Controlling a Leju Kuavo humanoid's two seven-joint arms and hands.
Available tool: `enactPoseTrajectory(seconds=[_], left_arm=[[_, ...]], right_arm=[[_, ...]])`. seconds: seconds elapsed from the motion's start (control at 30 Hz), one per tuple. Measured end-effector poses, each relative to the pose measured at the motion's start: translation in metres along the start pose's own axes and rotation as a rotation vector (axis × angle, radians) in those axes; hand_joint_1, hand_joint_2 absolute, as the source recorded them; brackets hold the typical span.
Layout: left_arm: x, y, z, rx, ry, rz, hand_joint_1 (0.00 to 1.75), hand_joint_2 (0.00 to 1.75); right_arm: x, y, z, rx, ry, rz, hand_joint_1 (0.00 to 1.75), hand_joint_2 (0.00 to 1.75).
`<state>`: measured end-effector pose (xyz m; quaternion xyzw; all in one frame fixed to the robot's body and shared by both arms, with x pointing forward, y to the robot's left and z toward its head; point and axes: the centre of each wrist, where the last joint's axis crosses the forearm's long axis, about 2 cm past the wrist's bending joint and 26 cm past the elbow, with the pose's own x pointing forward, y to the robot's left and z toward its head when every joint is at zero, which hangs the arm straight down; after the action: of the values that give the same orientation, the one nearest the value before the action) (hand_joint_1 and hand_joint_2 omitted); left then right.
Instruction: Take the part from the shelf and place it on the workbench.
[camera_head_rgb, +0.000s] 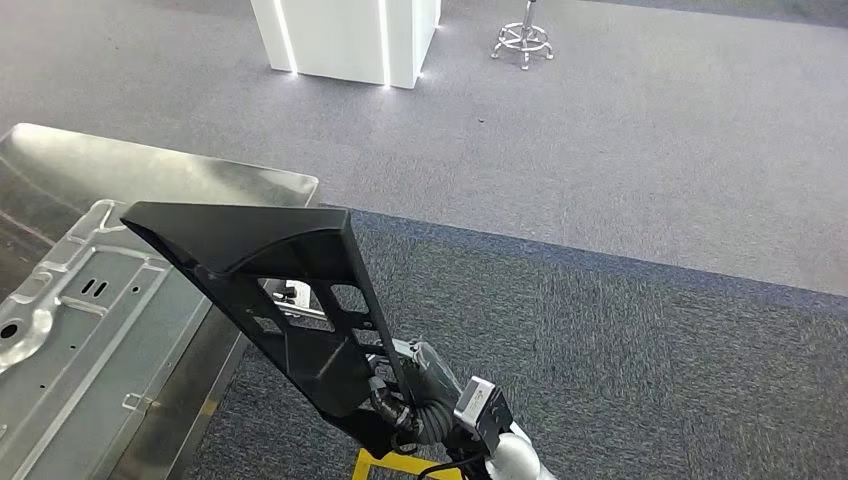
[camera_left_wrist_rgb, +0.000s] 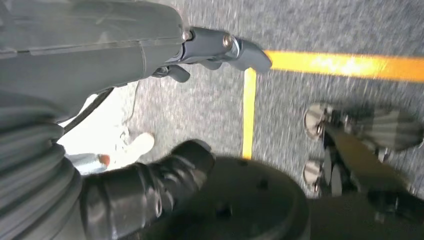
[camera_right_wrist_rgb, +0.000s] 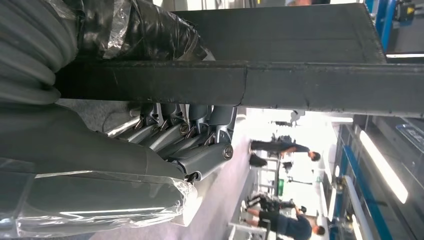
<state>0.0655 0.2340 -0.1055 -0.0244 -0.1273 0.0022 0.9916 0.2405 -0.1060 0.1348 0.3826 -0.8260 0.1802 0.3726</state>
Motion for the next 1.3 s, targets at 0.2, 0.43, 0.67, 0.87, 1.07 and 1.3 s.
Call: enactPoseTrajectory(seconds=[0.2,0.43,0.67,0.87,1.07,1.3], left_arm=[[0.0034,0.0004,-0.0004,0.001,0.000,-0.001,0.00,1.75],[0.0052,0.0013,-0.0006,0.005,-0.003,-0.003,0.00,1.75],[0.0075,0.0005,-0.0007,0.007,-0.007,-0.004,0.00,1.75],[0.0073,-0.0007,-0.0006,0.007,-0.006,-0.004,0.00,1.75],[0.0060,-0.0026,-0.0004,0.005,-0.003,-0.003,0.00,1.75],[0.0071,-0.0020,-0.0005,0.009,-0.001,-0.001,0.00,1.75]], right_arm=[[0.0005,-0.0009,-0.0045,0.000,-0.011,-0.005,1.75,1.75],[0.0003,-0.0015,-0.0044,0.001,-0.010,-0.005,1.75,1.75],[0.0006,-0.0025,-0.0050,0.008,-0.012,-0.007,1.75,1.75],[0.0004,-0.0032,-0.0021,0.013,-0.006,-0.010,1.75,1.75],[0.0006,-0.0037,-0.0026,0.015,-0.007,-0.013,1.75,1.75],[0.0005,-0.0034,-0.0038,0.013,-0.011,-0.020,1.75,1.75]])
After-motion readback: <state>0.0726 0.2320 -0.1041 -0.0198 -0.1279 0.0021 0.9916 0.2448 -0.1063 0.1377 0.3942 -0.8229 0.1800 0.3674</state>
